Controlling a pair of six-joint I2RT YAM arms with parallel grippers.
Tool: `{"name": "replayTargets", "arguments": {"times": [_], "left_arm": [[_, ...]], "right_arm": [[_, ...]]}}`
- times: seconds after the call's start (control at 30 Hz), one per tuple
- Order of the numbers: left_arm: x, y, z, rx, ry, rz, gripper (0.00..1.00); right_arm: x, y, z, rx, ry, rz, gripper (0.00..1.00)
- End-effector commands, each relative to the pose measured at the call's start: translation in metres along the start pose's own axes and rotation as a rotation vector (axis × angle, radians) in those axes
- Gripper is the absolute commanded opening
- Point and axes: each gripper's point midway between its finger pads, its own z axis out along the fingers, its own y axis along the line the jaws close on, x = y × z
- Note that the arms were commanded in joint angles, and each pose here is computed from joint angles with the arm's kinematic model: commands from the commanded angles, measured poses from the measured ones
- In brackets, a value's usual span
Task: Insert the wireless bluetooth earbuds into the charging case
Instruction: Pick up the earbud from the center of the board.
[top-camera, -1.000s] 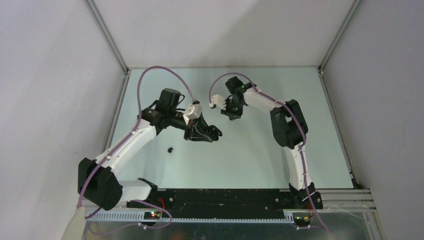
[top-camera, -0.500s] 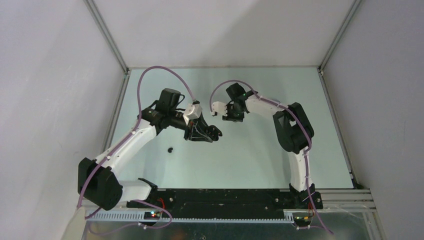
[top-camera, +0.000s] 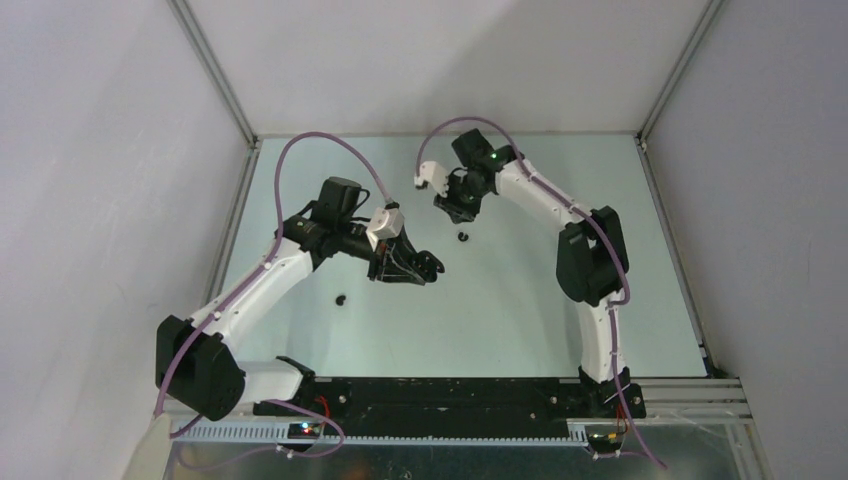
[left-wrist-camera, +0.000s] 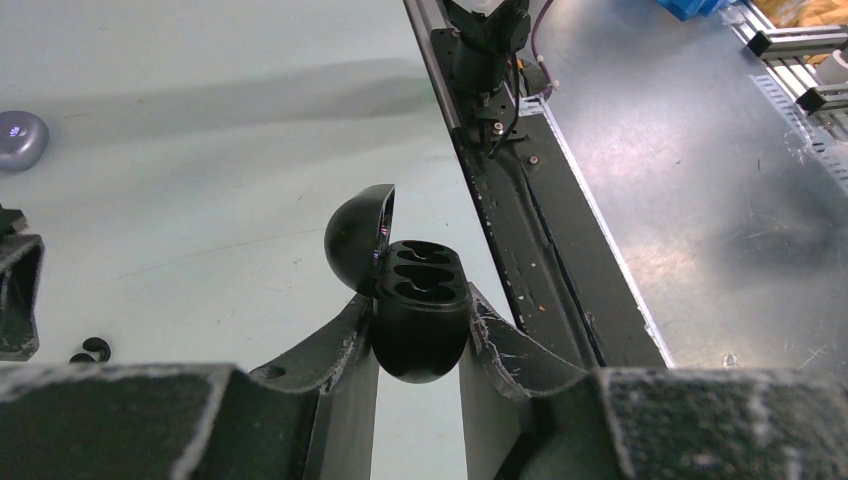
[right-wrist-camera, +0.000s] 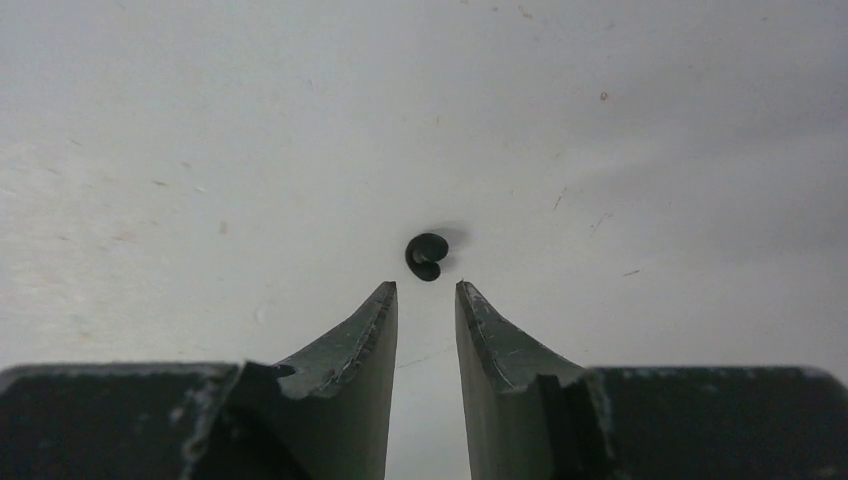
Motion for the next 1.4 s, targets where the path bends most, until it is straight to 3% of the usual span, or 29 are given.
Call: {"name": "replayTargets", "arguments": {"times": [0.0,0.17,0.57,1.37], "left_arm": [[-0.019,-0.002,-0.001,0.003,-0.016,0.075,0.0],[-0.019,-0.003,-0.002,0.002,-0.015,0.078,0.0],[-0.02,-0.004,-0.002,0.001,-0.016,0.084,0.0],[-0.02,-0.004,-0.002,0.003,-0.018,0.082,0.0]], "right_arm": [[-0.007,0.032,-0.014,-0.177,-0.048,0.221,0.32],[0.003,0.037,0.006,-0.231,-0.004,0.342,0.32],[0.019,0.038,0.031,-0.256,0.066,0.409,0.34],[0.037,0.011,0.047,-0.145,0.117,0.422,0.34]]}}
